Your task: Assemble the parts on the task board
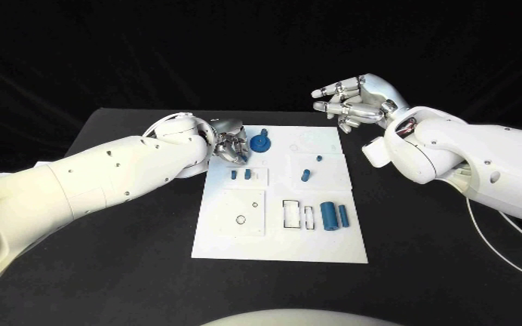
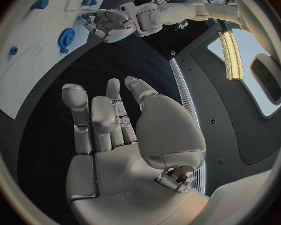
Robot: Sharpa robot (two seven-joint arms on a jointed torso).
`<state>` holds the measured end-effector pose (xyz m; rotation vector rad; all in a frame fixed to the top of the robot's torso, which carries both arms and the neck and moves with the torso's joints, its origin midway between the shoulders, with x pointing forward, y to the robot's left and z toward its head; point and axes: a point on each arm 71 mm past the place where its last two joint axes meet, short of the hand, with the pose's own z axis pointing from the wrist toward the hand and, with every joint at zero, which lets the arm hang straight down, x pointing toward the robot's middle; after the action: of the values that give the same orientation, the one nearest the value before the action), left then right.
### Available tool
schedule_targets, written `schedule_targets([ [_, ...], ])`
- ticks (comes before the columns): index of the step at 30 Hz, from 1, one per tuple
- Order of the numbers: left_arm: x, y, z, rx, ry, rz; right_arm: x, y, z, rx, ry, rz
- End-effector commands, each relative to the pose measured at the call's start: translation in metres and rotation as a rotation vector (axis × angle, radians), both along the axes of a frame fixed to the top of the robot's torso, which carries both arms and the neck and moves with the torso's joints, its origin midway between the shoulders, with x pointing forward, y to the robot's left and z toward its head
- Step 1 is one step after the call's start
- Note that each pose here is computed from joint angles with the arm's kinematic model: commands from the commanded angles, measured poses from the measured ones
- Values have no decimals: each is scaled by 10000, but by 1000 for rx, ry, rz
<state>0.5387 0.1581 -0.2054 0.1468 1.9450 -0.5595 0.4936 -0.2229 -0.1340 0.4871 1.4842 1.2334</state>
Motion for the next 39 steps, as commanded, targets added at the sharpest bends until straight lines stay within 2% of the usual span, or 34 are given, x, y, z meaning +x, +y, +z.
schedule_targets([
  [1, -11, -3, -20, 17, 14, -5, -6, 17, -5, -2, 2, 18],
  [23, 0, 24, -23, 16, 15, 12, 0, 9, -12, -3, 3, 14],
  [29, -1, 61, -18, 10, 14, 20, 22, -26, -28, -14, 11, 1],
  [35, -8, 142, 11, -28, -2, 37, 78, -105, -75, -94, 18, -8],
  [39, -28, 215, 85, -105, -45, 51, 123, -178, -125, -215, 13, -9],
])
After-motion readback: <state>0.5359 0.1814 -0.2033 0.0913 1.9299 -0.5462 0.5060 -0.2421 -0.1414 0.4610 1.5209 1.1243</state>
